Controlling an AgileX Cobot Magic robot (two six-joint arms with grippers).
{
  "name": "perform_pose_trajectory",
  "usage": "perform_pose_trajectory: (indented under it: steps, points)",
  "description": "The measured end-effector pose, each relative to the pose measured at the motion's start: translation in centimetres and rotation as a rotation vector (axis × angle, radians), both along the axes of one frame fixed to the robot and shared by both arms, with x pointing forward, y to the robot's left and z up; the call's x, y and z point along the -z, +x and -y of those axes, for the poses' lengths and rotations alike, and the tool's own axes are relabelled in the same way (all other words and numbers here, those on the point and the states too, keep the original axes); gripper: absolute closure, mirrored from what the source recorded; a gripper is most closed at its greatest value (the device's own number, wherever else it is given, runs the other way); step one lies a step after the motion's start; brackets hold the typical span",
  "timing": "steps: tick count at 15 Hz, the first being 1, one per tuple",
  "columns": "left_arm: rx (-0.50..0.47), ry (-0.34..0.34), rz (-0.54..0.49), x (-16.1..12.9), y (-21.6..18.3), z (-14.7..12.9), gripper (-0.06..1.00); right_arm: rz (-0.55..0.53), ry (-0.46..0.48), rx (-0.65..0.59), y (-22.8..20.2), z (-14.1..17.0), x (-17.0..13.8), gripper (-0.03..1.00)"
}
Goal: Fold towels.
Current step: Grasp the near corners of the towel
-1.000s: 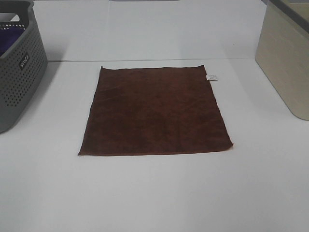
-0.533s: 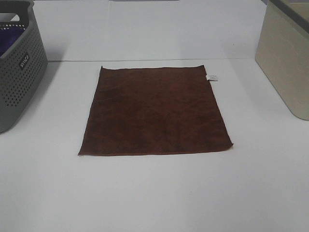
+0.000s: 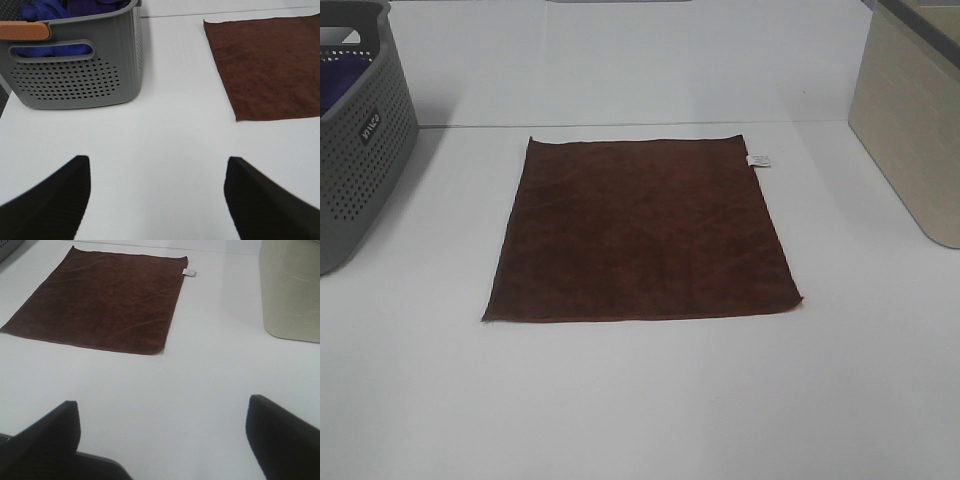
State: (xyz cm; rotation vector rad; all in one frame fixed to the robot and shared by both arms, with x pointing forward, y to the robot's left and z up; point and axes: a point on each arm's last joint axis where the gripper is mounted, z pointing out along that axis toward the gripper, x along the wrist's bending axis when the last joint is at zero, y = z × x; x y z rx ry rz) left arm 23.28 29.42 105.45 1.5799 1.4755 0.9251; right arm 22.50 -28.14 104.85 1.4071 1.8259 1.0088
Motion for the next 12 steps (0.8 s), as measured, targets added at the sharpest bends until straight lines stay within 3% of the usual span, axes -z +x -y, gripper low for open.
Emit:
perform_pose_trajectory:
  steps: [12]
  points:
    - [0.000,0.000,0.000,0.00,0.00,0.00,0.23,0.000,0.000,0.000,0.00,0.00,0.00,0.12]
